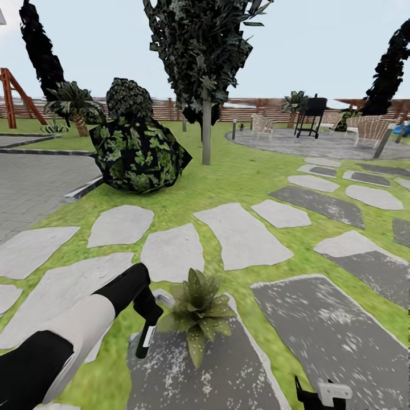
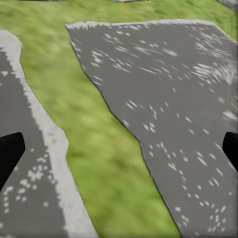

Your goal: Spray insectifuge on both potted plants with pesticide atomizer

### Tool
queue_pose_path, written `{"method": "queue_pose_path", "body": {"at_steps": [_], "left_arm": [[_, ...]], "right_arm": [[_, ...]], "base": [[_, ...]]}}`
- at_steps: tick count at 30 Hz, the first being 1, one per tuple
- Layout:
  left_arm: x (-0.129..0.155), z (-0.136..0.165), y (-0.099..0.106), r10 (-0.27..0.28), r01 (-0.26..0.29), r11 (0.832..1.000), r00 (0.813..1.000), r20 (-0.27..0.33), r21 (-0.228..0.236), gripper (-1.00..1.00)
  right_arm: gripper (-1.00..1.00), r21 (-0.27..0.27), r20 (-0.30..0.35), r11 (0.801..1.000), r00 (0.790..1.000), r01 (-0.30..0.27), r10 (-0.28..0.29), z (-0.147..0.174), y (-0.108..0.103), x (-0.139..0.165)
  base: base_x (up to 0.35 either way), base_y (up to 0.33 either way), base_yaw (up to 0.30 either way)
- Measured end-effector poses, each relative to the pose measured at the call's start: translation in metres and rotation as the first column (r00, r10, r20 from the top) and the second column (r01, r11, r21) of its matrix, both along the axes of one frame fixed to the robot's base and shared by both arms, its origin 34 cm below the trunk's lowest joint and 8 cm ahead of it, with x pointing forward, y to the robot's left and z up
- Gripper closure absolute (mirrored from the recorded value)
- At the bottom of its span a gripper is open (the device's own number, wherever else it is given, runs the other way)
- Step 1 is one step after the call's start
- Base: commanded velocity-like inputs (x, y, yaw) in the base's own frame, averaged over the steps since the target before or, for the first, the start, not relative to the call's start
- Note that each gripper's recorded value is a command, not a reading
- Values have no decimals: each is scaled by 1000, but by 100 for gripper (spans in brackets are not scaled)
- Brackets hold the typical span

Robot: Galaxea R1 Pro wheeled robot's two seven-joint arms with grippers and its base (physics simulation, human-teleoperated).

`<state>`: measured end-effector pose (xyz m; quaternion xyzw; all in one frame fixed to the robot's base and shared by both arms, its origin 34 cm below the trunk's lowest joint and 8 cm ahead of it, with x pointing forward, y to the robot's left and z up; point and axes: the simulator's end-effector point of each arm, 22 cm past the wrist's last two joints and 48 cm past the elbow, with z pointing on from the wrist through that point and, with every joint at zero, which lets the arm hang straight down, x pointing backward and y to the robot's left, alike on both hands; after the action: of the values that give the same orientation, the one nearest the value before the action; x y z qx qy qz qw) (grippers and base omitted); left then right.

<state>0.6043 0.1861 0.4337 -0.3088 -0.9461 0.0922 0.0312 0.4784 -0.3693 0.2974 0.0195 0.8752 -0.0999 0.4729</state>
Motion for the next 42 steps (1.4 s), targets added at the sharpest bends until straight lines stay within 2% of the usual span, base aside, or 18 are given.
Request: {"method": "queue_pose_path", "body": {"at_steps": [11,21,32,37,42], "left_arm": [[-2,-2,0,1,-1,1000,1000,-5,0,100],[-12,-10,5,2,-1,1000,1000,-25,10,100],[-14,-13,6,6,-6,1000,1000,-31,10,100],[-15,-14,14,17,-16,1000,999,-34,18,100],[-16,-15,13,15,-14,1000,999,-35,18,100]], "right_arm": [[-100,0,0,1000,1000,-1,1,0,0,0],[-100,1,1,1000,1000,-1,1,0,0,1],[-100,1,1,1000,1000,-1,1,0,0,0],[-100,1,1,1000,1000,-2,2,0,0,1],[-100,1,0,1000,1000,-1,1,0,0,0]], "base": [[93,268,-21],[0,22,0],[0,52,-265],[0,292,-49],[-97,274,-2]]}}
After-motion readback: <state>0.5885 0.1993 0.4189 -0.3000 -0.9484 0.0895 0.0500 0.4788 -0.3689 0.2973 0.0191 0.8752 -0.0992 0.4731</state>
